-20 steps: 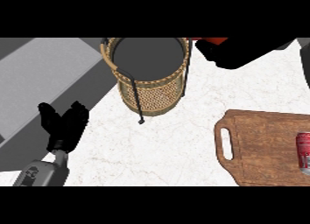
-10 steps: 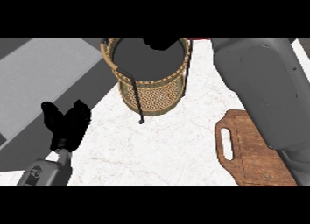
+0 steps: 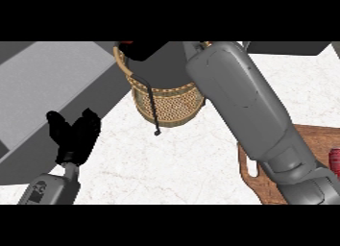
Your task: Pick the bell pepper from the cutting board and place it in the tiered basket
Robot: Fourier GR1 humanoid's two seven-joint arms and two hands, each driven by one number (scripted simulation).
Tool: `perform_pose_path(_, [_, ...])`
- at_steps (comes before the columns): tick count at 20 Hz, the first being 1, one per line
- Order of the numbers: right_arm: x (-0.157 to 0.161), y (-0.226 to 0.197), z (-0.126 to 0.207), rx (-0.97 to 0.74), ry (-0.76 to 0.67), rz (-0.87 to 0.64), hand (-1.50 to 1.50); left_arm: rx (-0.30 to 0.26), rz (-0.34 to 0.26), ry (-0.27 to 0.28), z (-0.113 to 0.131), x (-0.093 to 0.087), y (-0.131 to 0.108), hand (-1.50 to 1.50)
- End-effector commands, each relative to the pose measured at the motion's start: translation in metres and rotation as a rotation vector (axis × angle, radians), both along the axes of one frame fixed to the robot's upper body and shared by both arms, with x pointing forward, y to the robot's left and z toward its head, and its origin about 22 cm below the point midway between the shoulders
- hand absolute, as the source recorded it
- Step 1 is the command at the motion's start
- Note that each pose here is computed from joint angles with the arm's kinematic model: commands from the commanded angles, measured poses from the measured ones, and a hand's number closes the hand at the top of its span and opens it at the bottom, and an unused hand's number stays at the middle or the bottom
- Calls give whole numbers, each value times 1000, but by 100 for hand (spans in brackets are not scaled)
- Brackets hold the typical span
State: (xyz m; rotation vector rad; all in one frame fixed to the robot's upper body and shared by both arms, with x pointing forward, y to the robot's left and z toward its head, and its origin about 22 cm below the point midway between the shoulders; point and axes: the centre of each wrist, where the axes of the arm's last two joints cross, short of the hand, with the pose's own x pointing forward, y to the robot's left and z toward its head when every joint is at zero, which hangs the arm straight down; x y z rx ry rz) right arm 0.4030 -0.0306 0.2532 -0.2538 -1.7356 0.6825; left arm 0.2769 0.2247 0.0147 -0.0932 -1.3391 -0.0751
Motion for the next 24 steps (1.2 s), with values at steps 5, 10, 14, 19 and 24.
perform_pose_path(5, [3,35,-13,141,-4,112,-150,20,-131,-65,17,5,-29,0])
perform_pose_path(10, [8,38,-11,255,-121,97,-150,19,-127,-66,18,13,-33,0])
perform_pose_path(14, [9,42,-6,278,-178,-15,-150,36,-83,-38,14,11,-11,0])
perform_pose_path(19, [25,12,-10,416,-47,-150,-150,32,-35,-57,18,20,2,0])
perform_pose_path(24, [51,-88,-2,359,-38,-252,-150,25,-38,-59,7,-8,3,0])
